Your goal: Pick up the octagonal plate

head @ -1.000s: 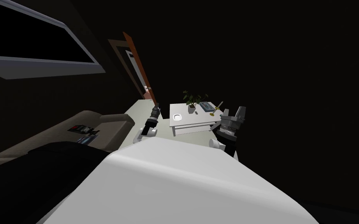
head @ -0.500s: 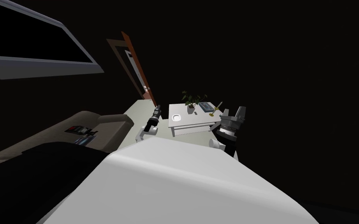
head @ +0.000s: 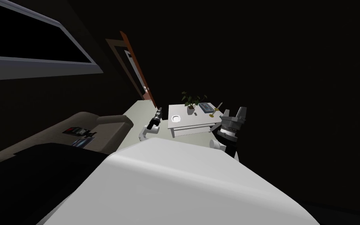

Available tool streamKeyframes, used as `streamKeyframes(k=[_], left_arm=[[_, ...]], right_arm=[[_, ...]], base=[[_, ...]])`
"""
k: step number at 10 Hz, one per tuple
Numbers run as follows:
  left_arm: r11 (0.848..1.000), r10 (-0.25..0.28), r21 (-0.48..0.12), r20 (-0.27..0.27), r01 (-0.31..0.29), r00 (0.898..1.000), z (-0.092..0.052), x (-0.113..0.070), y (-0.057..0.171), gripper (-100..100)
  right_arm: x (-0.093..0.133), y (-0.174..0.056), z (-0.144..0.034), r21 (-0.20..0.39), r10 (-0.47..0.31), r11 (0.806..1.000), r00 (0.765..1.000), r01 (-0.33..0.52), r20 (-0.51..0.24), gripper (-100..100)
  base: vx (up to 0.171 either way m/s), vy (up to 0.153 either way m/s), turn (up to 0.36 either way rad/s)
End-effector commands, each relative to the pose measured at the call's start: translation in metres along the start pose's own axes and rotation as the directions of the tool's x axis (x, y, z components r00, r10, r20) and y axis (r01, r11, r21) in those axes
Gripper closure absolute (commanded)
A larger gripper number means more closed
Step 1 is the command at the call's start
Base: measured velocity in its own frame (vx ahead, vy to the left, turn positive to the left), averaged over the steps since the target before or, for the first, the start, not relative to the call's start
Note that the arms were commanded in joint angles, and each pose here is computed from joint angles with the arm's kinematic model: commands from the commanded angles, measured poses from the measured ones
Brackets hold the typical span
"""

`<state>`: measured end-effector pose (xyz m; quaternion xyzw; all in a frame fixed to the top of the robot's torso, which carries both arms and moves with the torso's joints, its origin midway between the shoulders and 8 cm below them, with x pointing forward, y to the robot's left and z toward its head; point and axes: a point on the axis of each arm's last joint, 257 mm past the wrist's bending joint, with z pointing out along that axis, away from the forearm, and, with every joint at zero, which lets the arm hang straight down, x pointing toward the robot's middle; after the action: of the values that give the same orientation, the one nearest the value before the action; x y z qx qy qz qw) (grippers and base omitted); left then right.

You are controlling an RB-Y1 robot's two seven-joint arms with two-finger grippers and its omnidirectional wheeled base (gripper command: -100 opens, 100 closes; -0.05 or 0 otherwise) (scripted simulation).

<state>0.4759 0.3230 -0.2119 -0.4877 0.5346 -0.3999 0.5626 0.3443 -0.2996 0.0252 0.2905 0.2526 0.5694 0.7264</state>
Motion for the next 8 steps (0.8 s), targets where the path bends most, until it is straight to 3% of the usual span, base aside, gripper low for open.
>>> streamKeyframes(k=[1, 5, 8], left_arm=[[0.998, -0.007, -0.058, -0.001, 0.007, 1.000, 0.011, 0.002, 0.017, -100], [0.981, -0.019, -0.194, -0.005, 0.017, 1.000, 0.021, 0.006, 0.063, -100], [0.966, -0.026, -0.259, -0.008, 0.023, 1.000, 0.025, 0.009, 0.083, -100]], right_arm=[[0.000, 0.000, 0.000, 0.000, 0.000, 1.000, 1.000, 0.000, 0.000, 0], [0.000, 0.000, 0.000, 0.000, 0.000, 1.000, 1.000, 0.000, 0.000, 0], [0.000, 0.000, 0.000, 0.000, 0.000, 1.000, 1.000, 0.000, 0.000, 0]], base=[[0.034, -0.044, -0.005], [0.025, -0.025, -0.003], [0.023, -0.025, -0.003]])
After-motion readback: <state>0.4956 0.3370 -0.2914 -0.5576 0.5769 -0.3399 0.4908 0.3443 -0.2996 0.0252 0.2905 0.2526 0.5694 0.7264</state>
